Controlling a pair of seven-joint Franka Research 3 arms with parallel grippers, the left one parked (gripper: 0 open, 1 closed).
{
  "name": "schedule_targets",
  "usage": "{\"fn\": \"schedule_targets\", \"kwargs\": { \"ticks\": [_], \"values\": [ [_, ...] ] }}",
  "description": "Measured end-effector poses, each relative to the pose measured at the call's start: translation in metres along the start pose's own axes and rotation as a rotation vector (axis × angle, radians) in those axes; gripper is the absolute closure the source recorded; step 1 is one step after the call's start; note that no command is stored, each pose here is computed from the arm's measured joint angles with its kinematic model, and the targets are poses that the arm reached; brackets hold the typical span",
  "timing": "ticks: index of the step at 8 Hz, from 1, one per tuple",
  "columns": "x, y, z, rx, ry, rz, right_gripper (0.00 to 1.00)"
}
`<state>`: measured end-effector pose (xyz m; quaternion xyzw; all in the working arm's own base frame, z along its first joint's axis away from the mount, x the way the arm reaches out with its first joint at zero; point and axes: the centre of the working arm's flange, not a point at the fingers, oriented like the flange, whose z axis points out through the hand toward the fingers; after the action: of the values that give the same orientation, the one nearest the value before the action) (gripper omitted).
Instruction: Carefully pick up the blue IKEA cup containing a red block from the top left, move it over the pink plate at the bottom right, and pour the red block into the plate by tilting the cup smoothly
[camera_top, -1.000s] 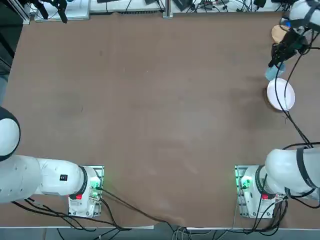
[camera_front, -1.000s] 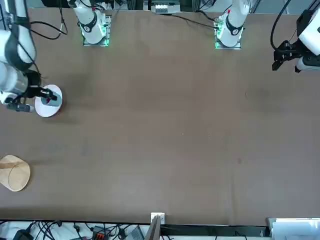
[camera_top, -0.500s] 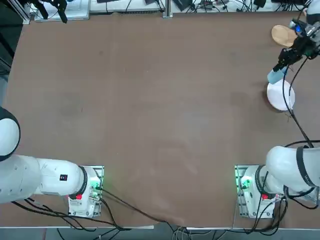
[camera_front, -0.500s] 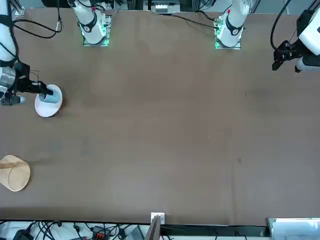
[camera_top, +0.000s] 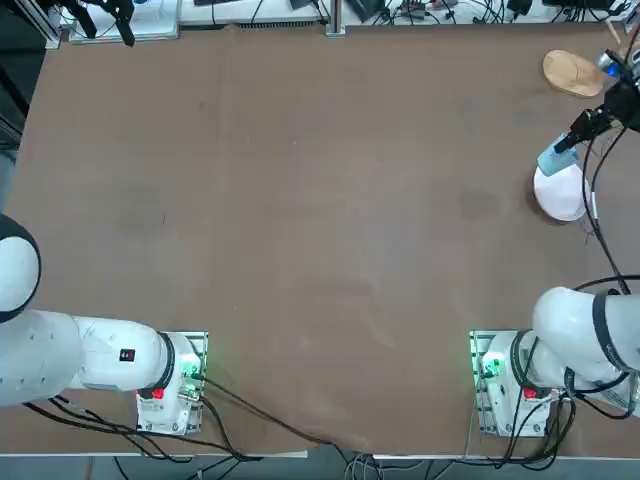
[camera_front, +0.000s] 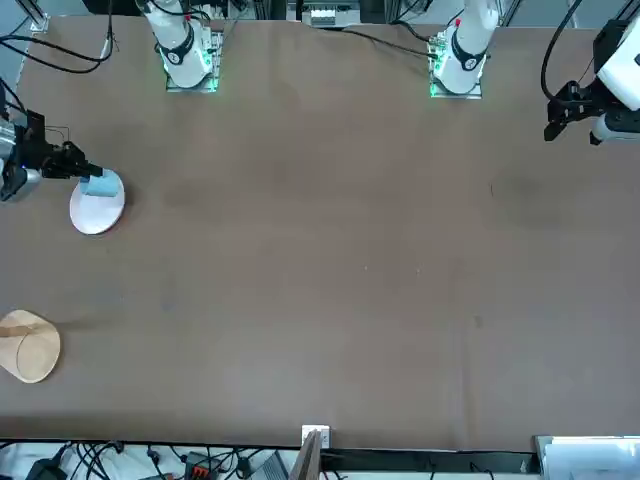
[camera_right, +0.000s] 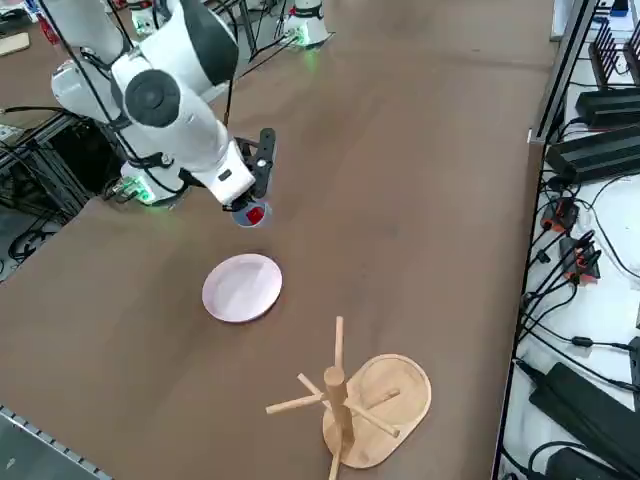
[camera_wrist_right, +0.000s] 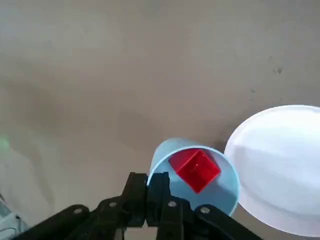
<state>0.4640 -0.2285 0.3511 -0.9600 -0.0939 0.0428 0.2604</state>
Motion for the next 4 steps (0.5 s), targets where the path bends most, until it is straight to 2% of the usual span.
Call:
{"fn": "schedule_targets", "kwargs": {
  "ticks": [4],
  "values": [
    [-0.034,0.068,0.022,0.145,0.058,0.111,0.98]
  ]
}}
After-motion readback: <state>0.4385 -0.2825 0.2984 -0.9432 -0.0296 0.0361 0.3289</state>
